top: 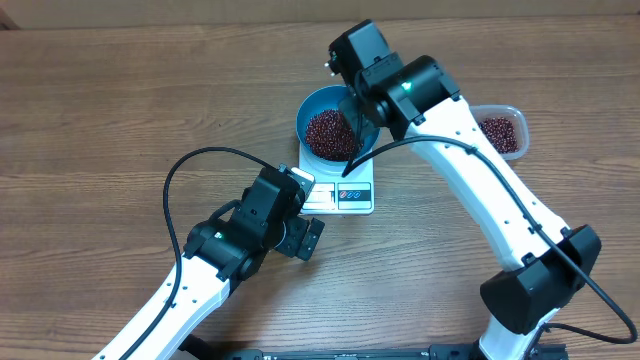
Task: Scoop item into bowl and weigh 150g on scale
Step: 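Tilt the scoop with the right gripper to pour beans into the bowl, then move the empty scoop right back to the bean tub, then dip the blue scoop into the tub and scoop red beans, then carry the filled scoop left over the teal bowl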
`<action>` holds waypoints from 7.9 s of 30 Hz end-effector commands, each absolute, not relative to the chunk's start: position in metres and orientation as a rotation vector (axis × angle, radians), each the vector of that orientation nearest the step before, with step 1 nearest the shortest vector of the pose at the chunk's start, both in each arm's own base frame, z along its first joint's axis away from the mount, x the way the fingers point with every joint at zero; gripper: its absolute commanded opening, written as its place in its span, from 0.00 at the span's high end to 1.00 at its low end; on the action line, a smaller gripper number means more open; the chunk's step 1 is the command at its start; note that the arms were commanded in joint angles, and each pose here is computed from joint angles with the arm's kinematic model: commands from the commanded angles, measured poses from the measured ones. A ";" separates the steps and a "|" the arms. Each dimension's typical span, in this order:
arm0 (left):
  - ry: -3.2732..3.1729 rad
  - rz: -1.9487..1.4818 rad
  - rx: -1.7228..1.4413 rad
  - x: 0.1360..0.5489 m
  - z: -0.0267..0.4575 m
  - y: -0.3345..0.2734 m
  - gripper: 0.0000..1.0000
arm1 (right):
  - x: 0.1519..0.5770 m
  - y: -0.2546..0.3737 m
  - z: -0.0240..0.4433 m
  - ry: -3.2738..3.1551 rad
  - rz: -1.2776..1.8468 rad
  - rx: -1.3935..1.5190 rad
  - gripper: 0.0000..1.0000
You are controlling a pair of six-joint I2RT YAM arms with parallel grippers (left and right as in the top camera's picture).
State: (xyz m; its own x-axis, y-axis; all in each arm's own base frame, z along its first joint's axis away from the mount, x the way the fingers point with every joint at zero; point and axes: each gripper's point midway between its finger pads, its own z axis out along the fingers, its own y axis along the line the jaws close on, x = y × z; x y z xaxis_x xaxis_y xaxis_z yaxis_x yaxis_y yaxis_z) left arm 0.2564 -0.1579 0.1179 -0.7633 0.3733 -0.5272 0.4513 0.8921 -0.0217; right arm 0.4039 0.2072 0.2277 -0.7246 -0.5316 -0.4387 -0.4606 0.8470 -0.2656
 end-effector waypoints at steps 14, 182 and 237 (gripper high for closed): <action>2.509 -0.211 0.599 0.261 0.126 -0.160 0.00 | 0.402 0.218 0.247 2.459 -0.126 -0.747 0.96; 2.509 -0.211 0.599 0.261 0.126 -0.160 0.00 | 0.390 0.040 0.237 2.484 1.306 -0.006 0.96; 2.509 -0.211 0.599 0.261 0.126 -0.160 0.00 | 0.385 0.176 0.233 2.721 0.412 -0.539 0.96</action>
